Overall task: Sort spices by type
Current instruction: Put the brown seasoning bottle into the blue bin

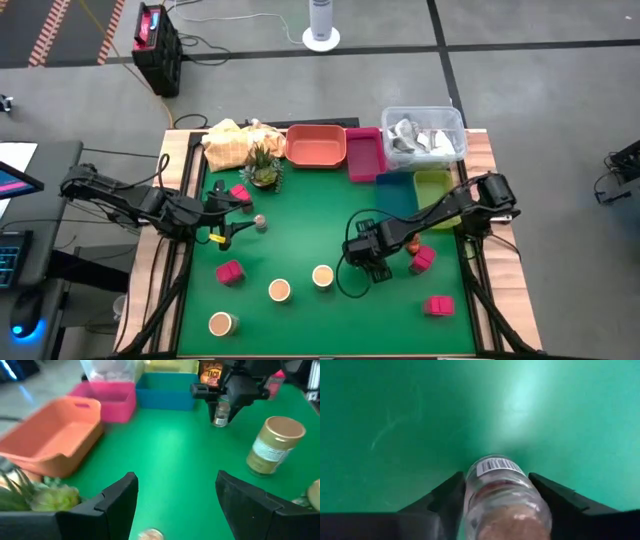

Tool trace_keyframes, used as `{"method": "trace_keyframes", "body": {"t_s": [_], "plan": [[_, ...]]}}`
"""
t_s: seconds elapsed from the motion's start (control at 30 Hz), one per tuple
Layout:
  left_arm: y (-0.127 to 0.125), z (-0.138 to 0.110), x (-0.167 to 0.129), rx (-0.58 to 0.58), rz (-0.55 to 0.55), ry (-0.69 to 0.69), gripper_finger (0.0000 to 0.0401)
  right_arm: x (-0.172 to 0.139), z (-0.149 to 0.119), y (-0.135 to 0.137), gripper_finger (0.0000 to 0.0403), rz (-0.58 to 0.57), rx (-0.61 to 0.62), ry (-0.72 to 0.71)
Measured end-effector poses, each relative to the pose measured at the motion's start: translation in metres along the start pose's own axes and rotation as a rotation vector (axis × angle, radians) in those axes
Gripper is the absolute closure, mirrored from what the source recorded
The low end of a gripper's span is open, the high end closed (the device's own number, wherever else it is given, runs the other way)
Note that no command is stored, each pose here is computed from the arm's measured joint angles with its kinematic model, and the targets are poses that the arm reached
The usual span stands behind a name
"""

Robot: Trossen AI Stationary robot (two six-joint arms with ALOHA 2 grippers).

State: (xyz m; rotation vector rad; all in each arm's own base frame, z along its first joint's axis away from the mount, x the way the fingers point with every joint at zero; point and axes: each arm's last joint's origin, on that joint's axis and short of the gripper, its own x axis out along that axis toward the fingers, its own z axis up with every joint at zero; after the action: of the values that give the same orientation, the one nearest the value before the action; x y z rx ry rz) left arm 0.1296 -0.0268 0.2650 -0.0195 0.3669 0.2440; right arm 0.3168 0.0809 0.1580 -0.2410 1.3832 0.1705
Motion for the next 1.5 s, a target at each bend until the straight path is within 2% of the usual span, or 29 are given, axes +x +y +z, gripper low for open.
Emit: {"method": "trace_keyframes", "body": {"t_s": [0.07, 0.2, 0.3, 0.4, 0.63, 0.87, 0.97, 1.1, 1.17, 1.3, 1.4, 1.5], "plan": [[0.001, 0.001, 0.0, 0.05, 0.033, -0.016, 0.0145, -0.005, 0.005, -0.007, 0.0195, -0.004, -0.011, -0.021], [0.004, 0.006, 0.0, 0.146, 0.167, -0.062, 0.0145, -0.017, 0.011, -0.029, 0.0195, -0.016, -0.012, -0.012], [0.008, 0.009, 0.001, 0.142, 0.231, -0.081, 0.0145, -0.032, 0.01, -0.056, 0.0195, -0.032, 0.035, 0.019], [0.013, 0.008, 0.011, 0.106, 0.233, -0.044, 0.0147, -0.048, 0.005, -0.087, 0.0195, -0.056, 0.088, 0.004], [0.025, 0.004, 0.048, 0.078, 0.161, 0.073, 0.0163, -0.095, -0.007, -0.168, 0.0195, -0.199, 0.224, -0.154], [0.037, 0.003, 0.072, 0.108, 0.166, 0.106, 0.017, -0.115, -0.019, -0.21, 0.0193, -0.274, 0.257, -0.18], [0.041, 0.003, 0.077, 0.119, 0.188, 0.111, 0.017, -0.116, -0.025, -0.203, 0.0193, -0.207, 0.269, -0.109], [0.045, -0.002, 0.081, 0.139, 0.206, 0.114, 0.017, -0.114, -0.033, -0.178, 0.0192, -0.091, 0.289, 0.064], [0.047, -0.004, 0.082, 0.143, 0.219, 0.097, 0.017, -0.111, -0.04, -0.167, 0.0192, -0.061, 0.305, 0.105], [0.05, -0.002, 0.083, 0.148, 0.236, 0.049, 0.017, -0.109, -0.07, -0.154, 0.0192, -0.054, 0.392, 0.048], [0.05, 0.0, 0.083, 0.17, 0.24, 0.036, 0.017, -0.103, -0.092, -0.145, 0.0191, -0.09, 0.476, -0.002], [0.05, 0.003, 0.083, 0.19, 0.243, 0.01, 0.017, -0.091, -0.104, -0.136, 0.0191, -0.107, 0.512, -0.04]]}}
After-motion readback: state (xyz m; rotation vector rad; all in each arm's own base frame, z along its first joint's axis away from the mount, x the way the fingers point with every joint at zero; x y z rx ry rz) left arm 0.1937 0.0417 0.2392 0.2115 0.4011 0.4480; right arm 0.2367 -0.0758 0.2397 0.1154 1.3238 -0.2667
